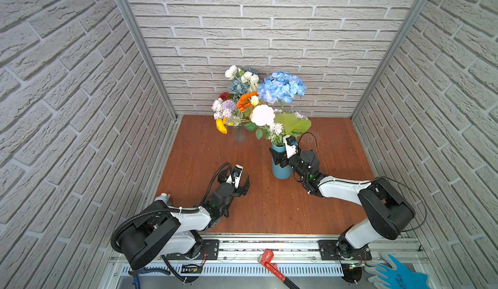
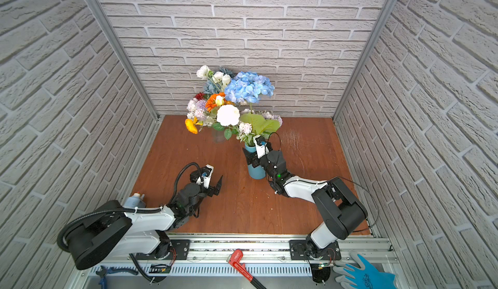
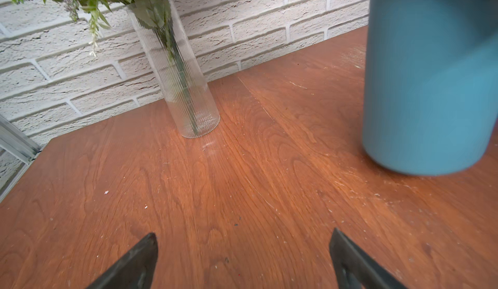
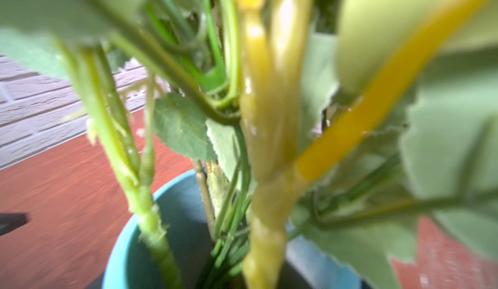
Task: Arrange flowers in a vase
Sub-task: Pick up the vase from the center of the table, then place the vase at the top-center of the table.
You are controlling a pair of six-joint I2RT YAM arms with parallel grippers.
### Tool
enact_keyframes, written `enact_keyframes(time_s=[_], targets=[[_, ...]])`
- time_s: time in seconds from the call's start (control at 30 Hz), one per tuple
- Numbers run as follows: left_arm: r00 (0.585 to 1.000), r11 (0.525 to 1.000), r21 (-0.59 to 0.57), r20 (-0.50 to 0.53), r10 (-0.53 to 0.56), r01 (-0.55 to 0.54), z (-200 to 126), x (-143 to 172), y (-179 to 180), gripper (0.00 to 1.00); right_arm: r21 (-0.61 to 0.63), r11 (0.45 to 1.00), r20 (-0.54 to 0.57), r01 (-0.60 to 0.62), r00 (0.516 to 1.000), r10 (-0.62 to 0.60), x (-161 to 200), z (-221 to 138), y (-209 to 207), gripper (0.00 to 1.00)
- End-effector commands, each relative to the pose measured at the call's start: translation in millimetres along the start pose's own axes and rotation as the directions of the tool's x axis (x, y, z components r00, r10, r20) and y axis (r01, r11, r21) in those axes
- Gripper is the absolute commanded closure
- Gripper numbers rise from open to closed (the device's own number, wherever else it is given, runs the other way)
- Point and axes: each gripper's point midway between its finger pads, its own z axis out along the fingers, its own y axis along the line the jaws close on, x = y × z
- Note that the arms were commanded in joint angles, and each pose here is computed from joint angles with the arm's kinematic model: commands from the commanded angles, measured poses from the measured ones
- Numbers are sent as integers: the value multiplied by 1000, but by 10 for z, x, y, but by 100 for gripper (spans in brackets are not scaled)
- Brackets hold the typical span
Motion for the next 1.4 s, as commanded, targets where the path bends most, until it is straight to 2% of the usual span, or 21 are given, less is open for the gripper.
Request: enact_keyframes(time_s=[0.0,0.3,0.53,0.83,1.13,1.17,1.37], targets=[[998,999,-29,56,-29,31,38,-179,58,2,-21,1000,411,12,912,-2,-1284,-223,-82,94],[999,999,-29,43,-25,26,72,-165,44,2,2,1000,560,-3,829,1,-1545,-106,-417,94],[999,999,-32,36,-22,23,71,-150,54,2,51,998,582,39,811,-62,-1648,55,-640,94],[999,999,-33,36,-26,28,83,-180,54,2,37,994,577,105,810,-107,-1575,454,-721,94],[999,999,-32,26,-22,23,80,-184,56,2,24,995,578,93,811,-90,-1527,646,-784,94],[999,999,-31,24,-22,22,82,-180,54,2,23,996,553,87,829,-85,-1374,731,-807,94],[999,999,-31,27,-23,24,88,-199,51,2,20,996,527,83,846,-82,-1221,778,-813,92]])
